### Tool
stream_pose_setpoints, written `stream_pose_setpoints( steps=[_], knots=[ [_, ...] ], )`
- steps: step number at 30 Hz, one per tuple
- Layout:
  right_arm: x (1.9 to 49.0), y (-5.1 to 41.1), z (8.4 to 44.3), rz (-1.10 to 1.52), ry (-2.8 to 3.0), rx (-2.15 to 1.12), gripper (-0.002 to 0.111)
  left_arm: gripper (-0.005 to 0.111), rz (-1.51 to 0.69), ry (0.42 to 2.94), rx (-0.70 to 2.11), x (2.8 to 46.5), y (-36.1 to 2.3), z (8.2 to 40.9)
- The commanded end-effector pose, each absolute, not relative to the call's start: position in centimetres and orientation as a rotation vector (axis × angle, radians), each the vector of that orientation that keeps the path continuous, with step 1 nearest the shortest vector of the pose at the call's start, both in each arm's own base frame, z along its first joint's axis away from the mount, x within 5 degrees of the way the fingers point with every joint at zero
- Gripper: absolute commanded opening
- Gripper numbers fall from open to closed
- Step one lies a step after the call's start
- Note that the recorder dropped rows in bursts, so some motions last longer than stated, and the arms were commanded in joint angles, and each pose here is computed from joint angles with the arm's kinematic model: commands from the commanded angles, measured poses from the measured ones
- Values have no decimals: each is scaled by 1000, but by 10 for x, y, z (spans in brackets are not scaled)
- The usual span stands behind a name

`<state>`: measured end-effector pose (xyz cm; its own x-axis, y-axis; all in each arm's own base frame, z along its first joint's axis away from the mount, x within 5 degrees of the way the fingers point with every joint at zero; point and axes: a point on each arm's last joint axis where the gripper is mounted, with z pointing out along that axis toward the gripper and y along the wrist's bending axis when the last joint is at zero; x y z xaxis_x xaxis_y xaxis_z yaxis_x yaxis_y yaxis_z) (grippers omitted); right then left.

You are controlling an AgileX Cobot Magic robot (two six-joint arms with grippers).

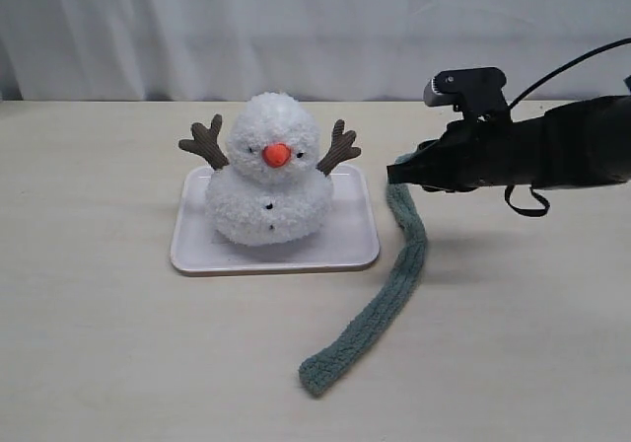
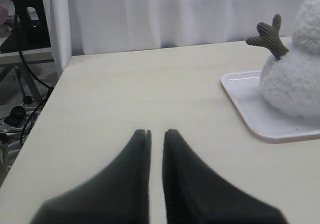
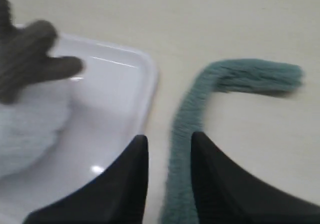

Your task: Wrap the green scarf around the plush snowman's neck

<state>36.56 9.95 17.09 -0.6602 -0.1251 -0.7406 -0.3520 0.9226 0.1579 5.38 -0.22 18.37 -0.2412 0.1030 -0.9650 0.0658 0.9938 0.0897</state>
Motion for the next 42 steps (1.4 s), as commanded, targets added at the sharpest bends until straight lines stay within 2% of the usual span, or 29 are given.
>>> stream_pose_setpoints(
  steps=[1,3,6,8,11,19,24,27,33,35,37,38,40,42],
  knots=[
    [370,100,185,622,2510,-511,27,10,38,1804,121,54,-2,184],
    [378,89,188,477,2731,-421,28,10,38,1804,121,54,-2,184],
    [381,81,192,230,2873,-384,38,10,38,1804,121,54,-2,184],
    [379,86,190,225,2869,-391,49,10,37,1802,121,54,-2,184],
    [377,100,184,240,2835,-379,60,10,37,1802,121,54,-2,184],
    [374,132,148,207,2866,-389,60,10,37,1802,121,54,-2,184],
    [379,121,143,46,2874,-280,60,10,37,1802,121,54,-2,184],
    [384,124,140,79,2834,-223,60,10,37,1802,121,54,-2,184],
    [384,125,105,68,2914,-220,59,10,37,1804,121,54,-2,184],
    [384,125,104,68,2912,-220,52,10,37,1804,121,54,-2,184],
    [384,125,104,66,2914,-230,35,10,37,1804,121,54,-2,184],
    [384,125,104,61,2911,-278,20,10,37,1804,121,54,-2,184],
    [384,125,106,60,2905,-293,6,10,37,1804,121,54,-2,184],
    [384,125,112,65,2889,-292,4,10,37,1804,121,54,-2,184]
  ],
)
